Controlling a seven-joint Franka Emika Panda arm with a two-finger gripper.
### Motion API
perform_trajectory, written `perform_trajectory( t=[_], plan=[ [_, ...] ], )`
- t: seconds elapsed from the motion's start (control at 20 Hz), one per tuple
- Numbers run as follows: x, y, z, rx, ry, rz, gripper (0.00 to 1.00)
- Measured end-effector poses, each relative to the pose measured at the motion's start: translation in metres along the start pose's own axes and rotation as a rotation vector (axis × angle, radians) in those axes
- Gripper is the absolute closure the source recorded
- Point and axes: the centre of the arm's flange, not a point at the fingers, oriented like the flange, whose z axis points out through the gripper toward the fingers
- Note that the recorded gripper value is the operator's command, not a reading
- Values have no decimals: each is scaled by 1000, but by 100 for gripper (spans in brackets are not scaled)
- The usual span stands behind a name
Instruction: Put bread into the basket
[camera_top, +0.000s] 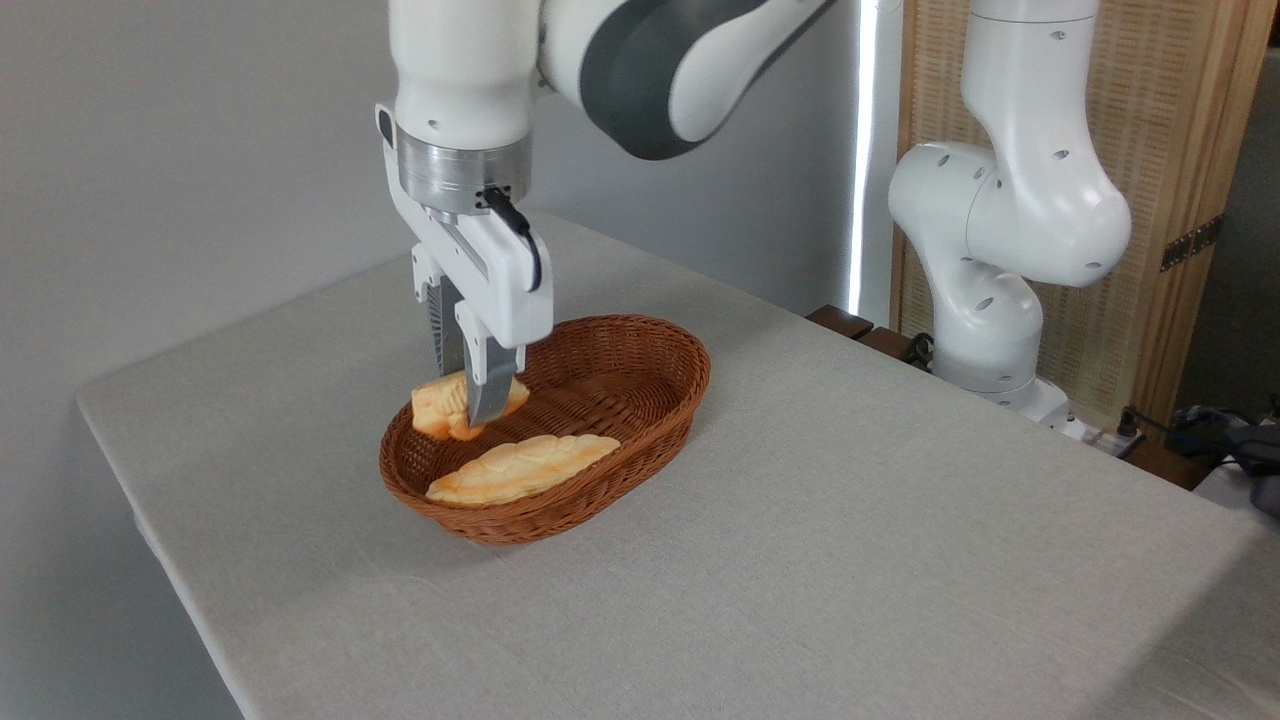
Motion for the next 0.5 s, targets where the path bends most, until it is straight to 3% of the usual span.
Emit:
perform_trajectory(
  t=[0.2,0.4,0.5],
  plan=[
    [31,44,23,-50,-46,-11,0],
    [42,75,40,-110,-120,22,0],
    [42,81,44,-112,-151,40,0]
  ],
)
